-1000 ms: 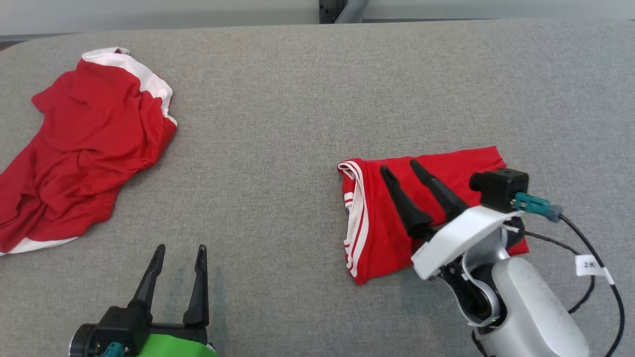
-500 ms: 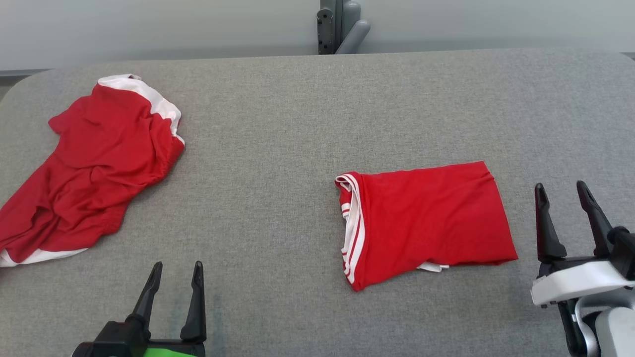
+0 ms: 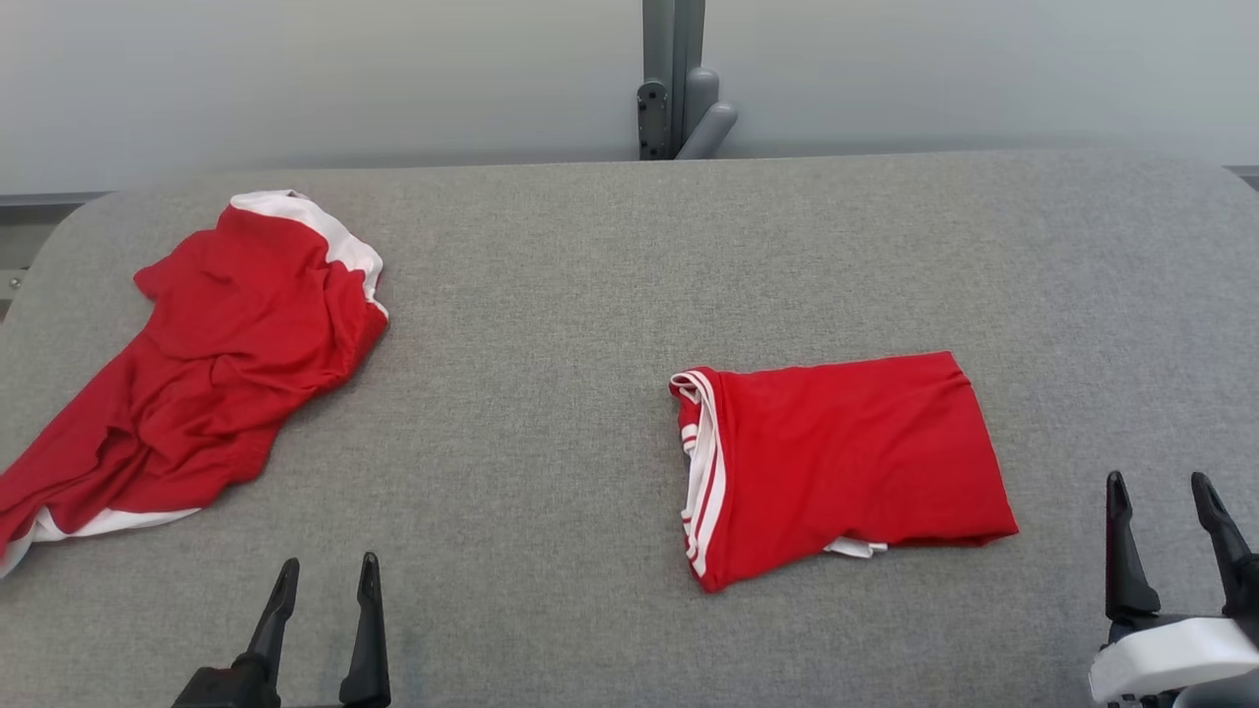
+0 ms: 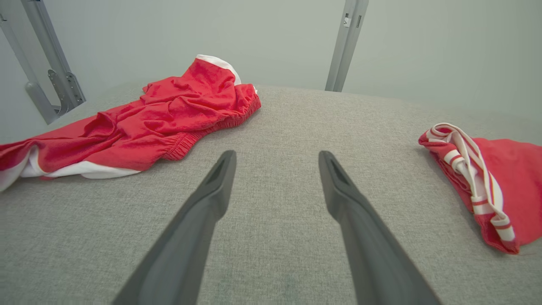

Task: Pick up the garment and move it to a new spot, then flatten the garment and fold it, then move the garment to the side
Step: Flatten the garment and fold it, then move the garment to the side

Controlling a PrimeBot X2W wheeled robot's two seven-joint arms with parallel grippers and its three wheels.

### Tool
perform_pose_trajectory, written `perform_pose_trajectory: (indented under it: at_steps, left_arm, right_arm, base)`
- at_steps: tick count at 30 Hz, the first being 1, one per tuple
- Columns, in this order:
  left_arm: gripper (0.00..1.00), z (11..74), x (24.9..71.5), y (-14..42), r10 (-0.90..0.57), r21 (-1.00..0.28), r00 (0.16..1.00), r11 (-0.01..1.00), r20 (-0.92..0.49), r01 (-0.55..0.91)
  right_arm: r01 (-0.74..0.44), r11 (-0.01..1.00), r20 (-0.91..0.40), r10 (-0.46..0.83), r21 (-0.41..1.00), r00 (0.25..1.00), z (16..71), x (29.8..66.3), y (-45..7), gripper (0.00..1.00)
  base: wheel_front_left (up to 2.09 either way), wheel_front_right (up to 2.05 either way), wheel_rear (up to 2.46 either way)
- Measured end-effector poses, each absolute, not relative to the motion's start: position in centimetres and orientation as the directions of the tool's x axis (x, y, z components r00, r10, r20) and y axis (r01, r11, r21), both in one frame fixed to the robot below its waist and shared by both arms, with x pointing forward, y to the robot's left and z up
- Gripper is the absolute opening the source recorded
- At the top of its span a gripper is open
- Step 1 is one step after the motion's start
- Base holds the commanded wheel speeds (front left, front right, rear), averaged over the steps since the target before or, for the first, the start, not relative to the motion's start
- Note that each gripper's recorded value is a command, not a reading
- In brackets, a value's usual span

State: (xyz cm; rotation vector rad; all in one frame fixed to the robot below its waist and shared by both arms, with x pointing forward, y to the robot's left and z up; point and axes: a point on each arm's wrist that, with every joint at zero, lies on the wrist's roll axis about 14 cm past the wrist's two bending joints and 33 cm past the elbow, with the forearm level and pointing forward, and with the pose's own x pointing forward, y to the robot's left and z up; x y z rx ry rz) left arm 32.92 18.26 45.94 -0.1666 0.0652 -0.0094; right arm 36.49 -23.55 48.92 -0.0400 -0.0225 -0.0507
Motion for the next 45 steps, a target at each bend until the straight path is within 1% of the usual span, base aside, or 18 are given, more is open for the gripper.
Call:
perform_pose_trajectory:
  at_steps: [6,11,28,33,36,41,42,43,45]
  left_arm:
    - [1.0,46.4,32.0,18.6,0.003,-0.169,0.999,0.986,-0.05,-0.011]
    - [1.0,46.3,31.5,18.9,0.012,-0.166,0.999,0.986,-0.053,-0.02]
    - [1.0,45.8,31.7,18.9,0.005,-0.164,0.998,0.986,-0.068,-0.016]
    - [1.0,45.8,31.9,18.9,0.004,-0.164,0.998,0.986,-0.069,-0.015]
    - [1.0,45.7,32.0,18.8,0.001,-0.163,0.997,0.987,-0.072,-0.013]
    - [1.0,45.6,32.5,18.6,-0.009,-0.16,0.997,0.987,-0.075,-0.003]
    - [1.0,45.5,32.6,18.5,-0.015,-0.159,0.997,0.987,-0.079,0.002]
    - [1.0,45.4,32.7,18.4,-0.018,-0.158,0.997,0.987,-0.081,0.005]
    - [1.0,45.4,33.0,18.3,-0.022,-0.158,0.996,0.987,-0.083,0.009]
  right_arm:
    - [0.088,0.996,-0.009,-0.088,-0.019,0.996,47.9,34.6,-24.3,1.0]
    - [0.09,0.996,0.0,-0.09,-0.011,0.996,48.1,34.3,-24.1,1.0]
    - [0.064,0.998,0.031,-0.064,-0.009,0.997,49.1,35.2,-23.1,1.0]
    - [0.048,0.998,0.04,-0.05,0.047,0.998,49.2,36.2,-22.4,1.0]
    - [0.031,0.997,0.004,-0.032,0.072,0.999,48.0,37.0,-22.2,1.0]
    - [-0.032,0.995,-0.119,0.044,0.096,0.992,46.9,39.7,-20.8,1.0]
    - [-0.051,0.991,-0.173,0.073,0.123,0.982,46.6,40.7,-20.2,1.0]
    - [-0.058,0.99,-0.201,0.084,0.131,0.976,46.4,41.1,-20.0,1.0]
    - [-0.05,0.987,-0.269,0.091,0.153,0.959,45.5,41.7,-20.0,1.0]
  base:
    - [0.0,0.0,0.0]
    - [0.0,0.0,0.0]
    - [0.0,0.0,0.0]
    - [0.0,0.0,0.0]
    - [0.0,0.0,0.0]
    - [0.0,0.0,0.0]
    - [0.0,0.0,0.0]
    - [0.0,0.0,0.0]
    - [0.0,0.0,0.0]
